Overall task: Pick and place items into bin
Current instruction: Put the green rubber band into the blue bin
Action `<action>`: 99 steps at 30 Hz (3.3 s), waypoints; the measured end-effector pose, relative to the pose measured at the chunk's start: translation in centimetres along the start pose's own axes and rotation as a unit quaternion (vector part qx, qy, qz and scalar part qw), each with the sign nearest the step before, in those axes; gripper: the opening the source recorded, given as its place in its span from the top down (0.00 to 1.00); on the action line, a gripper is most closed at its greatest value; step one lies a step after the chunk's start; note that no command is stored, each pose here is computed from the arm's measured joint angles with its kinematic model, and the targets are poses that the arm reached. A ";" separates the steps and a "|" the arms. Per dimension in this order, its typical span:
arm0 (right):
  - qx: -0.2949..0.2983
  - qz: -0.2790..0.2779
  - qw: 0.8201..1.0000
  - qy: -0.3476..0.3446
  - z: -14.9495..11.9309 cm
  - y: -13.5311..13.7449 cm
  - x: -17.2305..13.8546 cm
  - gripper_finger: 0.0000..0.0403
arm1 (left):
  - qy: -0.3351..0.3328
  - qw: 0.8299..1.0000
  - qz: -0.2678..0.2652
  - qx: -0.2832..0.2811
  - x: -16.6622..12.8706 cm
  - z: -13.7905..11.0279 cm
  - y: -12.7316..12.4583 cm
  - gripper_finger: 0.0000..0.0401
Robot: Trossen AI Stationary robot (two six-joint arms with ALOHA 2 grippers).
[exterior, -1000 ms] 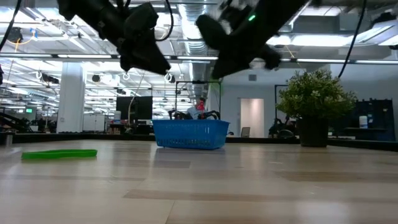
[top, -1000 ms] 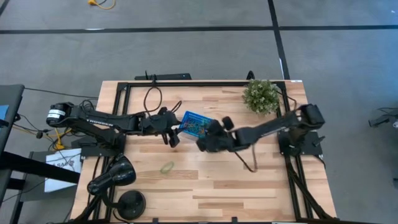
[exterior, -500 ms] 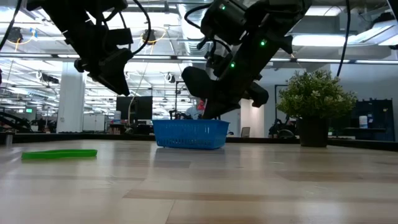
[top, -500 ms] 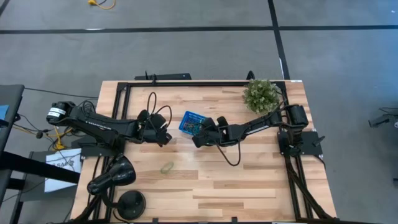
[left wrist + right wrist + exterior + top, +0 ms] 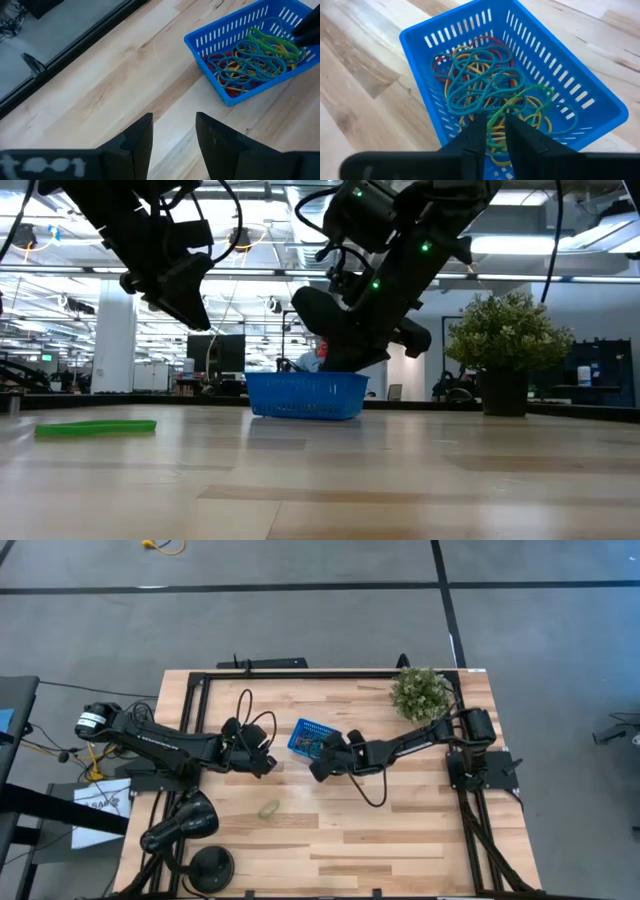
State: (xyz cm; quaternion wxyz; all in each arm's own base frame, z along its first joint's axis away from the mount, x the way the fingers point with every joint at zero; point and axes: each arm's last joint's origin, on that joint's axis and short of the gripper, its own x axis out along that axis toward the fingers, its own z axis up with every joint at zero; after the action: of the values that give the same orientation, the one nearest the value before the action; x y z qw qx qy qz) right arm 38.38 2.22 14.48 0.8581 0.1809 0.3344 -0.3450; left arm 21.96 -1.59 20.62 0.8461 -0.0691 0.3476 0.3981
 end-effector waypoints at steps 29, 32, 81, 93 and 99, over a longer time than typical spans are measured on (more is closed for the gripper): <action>-0.194 -0.093 0.969 -0.122 -3.5 7.8 -12.7 0.76 | 0.050 0.976 -0.206 0.046 -2.9 -4.0 -6.4 0.65; -0.200 -0.131 0.957 -0.161 -4.3 7.2 -14.9 0.76 | 0.054 0.977 -0.187 0.084 -1.9 -5.0 -7.2 0.65; -0.038 -0.259 0.965 -0.029 -6.5 -9.6 -16.2 0.76 | 0.228 0.935 -0.222 0.154 1.7 -8.1 -8.8 0.65; -0.036 -0.257 0.965 -0.030 -6.5 -9.6 -16.1 0.76 | 0.153 0.934 -0.230 0.226 1.1 -6.9 -8.7 0.96; -0.036 -0.255 0.966 -0.030 -6.5 -9.5 -16.1 0.76 | 0.097 0.928 -0.233 0.274 -1.1 -2.8 -9.9 0.99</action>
State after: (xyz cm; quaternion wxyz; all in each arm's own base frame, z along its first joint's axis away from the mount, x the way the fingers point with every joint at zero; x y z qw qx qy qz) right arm 19.97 6.71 20.31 0.7575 0.0483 0.3559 -0.5451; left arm 27.17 -10.02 17.64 0.8633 0.0481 0.4975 0.0701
